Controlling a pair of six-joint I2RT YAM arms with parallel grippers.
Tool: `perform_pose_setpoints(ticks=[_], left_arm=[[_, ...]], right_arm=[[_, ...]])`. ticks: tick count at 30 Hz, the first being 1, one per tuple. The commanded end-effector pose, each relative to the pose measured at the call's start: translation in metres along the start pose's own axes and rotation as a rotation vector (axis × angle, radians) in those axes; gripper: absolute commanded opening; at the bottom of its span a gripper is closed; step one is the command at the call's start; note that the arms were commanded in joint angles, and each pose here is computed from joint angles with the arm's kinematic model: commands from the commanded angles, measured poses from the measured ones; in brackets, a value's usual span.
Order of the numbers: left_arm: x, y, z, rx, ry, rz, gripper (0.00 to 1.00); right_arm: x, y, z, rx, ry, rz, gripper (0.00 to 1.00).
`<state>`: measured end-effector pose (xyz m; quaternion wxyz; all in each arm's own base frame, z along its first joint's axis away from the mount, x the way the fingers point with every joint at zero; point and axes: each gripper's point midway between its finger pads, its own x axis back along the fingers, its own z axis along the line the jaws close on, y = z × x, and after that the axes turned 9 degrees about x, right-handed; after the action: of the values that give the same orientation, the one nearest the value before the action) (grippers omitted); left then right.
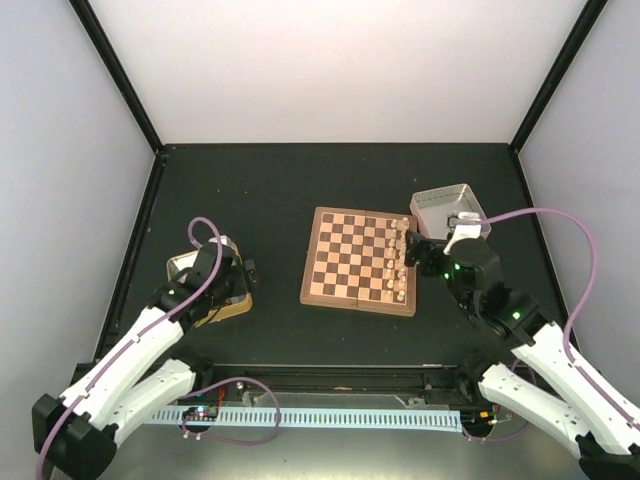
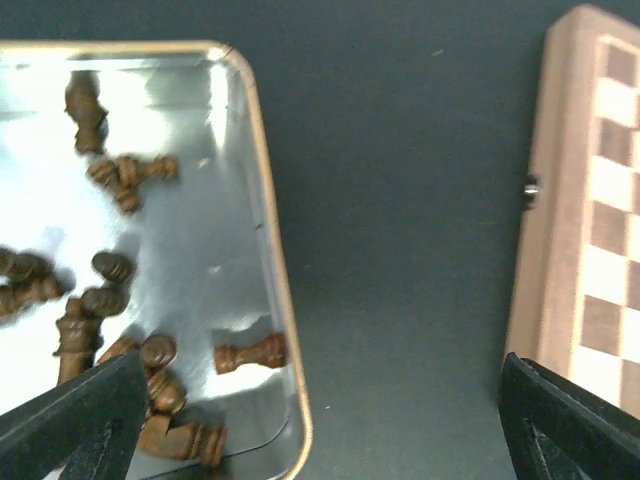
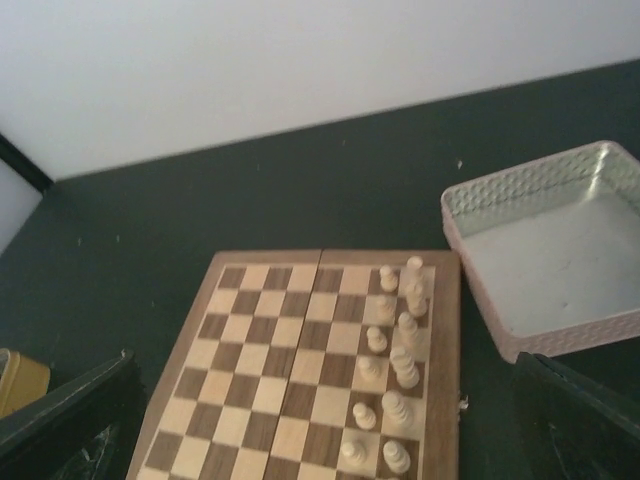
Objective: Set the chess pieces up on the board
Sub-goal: Adjust the storage box at the center of the board.
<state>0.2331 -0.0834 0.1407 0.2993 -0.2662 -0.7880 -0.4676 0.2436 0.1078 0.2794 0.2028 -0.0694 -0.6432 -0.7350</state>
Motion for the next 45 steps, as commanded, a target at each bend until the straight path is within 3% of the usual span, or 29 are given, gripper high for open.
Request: perform_pose_setpoints(ticks=[1,8,17,24,33,37,41,45], left_arm=[[-0.012,-0.015,0.03,0.129,0.137,0.065,0.96],[-0.036,-0.027,0.015,0.135,0.06,0.166,0.71],[-0.057,-0.051,0.008,0.117,0.094,0.359,0.59],[-0.06,-0.046,-0.042,0.096,-0.122,0.426,0.47],[-0.069,-0.039,-0.095,0.052,-0.349,0.502,0.48],[-0.071,-0.029,-0.111,0.045,-0.41,0.481,0.49],[-0.074,-0.017,-0.095,0.044,-0.306,0.412,0.49],[-0.065,0.002,-0.042,0.065,-0.034,0.259,0.55]], right_arm=[[-0.019,-0.018,0.022,-0.016,0.09,0.07,1.0],[-0.039,-0.036,0.034,-0.003,0.109,0.145,0.99],[-0.047,-0.033,0.037,0.04,0.096,0.15,0.99],[-0.056,-0.03,0.036,0.08,0.061,0.156,0.99],[-0.066,-0.029,0.036,0.11,0.032,0.168,0.99],[-0.067,-0.028,0.036,0.113,0.033,0.168,0.99],[-0.066,-0.026,0.036,0.111,0.042,0.166,0.99],[-0.065,-0.026,0.041,0.116,0.07,0.16,0.99]])
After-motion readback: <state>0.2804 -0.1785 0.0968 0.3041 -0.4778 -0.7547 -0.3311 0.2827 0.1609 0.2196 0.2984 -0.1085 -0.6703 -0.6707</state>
